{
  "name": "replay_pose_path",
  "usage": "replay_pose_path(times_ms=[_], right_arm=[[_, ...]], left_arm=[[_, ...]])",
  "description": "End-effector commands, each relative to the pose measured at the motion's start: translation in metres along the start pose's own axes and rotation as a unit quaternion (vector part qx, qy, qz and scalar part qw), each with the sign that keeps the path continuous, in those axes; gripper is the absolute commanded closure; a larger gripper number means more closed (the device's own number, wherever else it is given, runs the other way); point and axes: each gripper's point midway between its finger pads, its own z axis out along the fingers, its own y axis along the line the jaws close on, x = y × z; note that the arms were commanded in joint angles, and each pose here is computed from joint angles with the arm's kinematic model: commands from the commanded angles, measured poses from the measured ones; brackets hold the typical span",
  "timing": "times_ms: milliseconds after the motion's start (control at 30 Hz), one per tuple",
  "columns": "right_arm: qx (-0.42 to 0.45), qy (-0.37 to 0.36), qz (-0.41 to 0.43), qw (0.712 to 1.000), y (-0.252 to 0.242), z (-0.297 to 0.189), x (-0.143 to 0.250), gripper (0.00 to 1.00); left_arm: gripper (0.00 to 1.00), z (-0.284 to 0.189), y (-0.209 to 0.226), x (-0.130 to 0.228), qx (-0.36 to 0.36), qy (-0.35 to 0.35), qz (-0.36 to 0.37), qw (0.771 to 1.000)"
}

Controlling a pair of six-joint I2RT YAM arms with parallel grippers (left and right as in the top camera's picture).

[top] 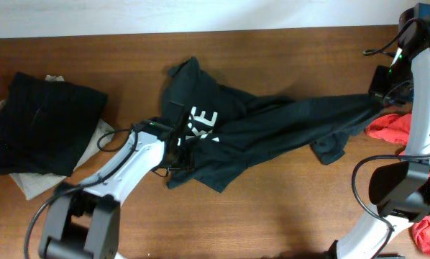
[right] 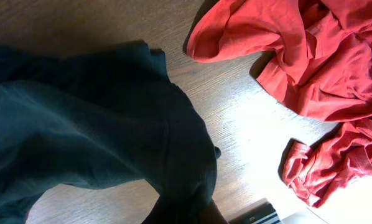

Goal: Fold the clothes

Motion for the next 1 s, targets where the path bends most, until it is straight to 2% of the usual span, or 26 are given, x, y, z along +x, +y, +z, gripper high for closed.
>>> replay_pose_path(times_ms=[0, 33, 167, 333, 367, 400, 533, 633, 667, 800, 833, 967], right_arm=[[0.011, -0.001, 0.003, 1.0, -0.001, 0.0, -0.001, 0.96], [0.011, -0.001, 0.003, 1.0, -0.001, 0.0, -0.001, 0.96], [0.011, -0.001, 0.003, 1.0, -0.001, 0.0, 0.0, 0.96], [0.011, -0.001, 0.003, 1.0, -0.001, 0.0, 0.0, 0.96], [0.011, -0.001, 0.002, 1.0, -0.001, 0.0, 0.0, 0.96], [0.011, -0.001, 0.002, 1.0, -0.001, 0.0, 0.0, 0.96], [0.011, -0.001, 0.003, 1.0, -0.001, 0.0, 0.0, 0.96], [-0.021, 0.006, -0.012, 1.0, 0.01, 0.0, 0.002, 0.96], [-0.062, 0.014, -0.034, 0.997, 0.023, -0.001, 0.006, 0.96], [-0.105, -0.01, -0.048, 0.993, 0.031, -0.024, 0.011, 0.96], [-0.118, -0.034, -0.047, 0.991, 0.031, -0.041, 0.013, 0.96], [-0.173, -0.139, -0.037, 0.974, 0.017, -0.112, 0.021, 0.96]], left_arm=[[0.25, 0.012, -0.005, -0.001, 0.012, 0.008, 0.012, 1.0], [0.3, 0.012, -0.015, -0.008, 0.036, -0.005, 0.027, 0.999], [0.34, 0.011, -0.025, -0.013, 0.063, -0.015, 0.033, 0.997], [0.55, 0.014, -0.026, -0.013, 0.064, -0.013, 0.033, 0.997], [0.72, 0.015, -0.026, -0.013, 0.063, -0.01, 0.033, 0.997], [1.0, 0.015, -0.026, -0.012, 0.063, -0.01, 0.033, 0.997], [0.99, 0.012, -0.026, -0.02, 0.062, -0.022, 0.038, 0.997], [0.99, -0.032, -0.026, -0.042, 0.066, -0.049, 0.081, 0.993], [1.0, -0.074, -0.022, -0.055, 0.067, -0.07, 0.093, 0.991], [1.0, -0.197, 0.005, -0.081, 0.073, -0.169, 0.076, 0.98], [1.0, -0.233, 0.019, -0.085, 0.074, -0.206, 0.058, 0.974], [1.0, -0.323, 0.059, -0.077, 0.105, -0.306, 0.005, 0.946]])
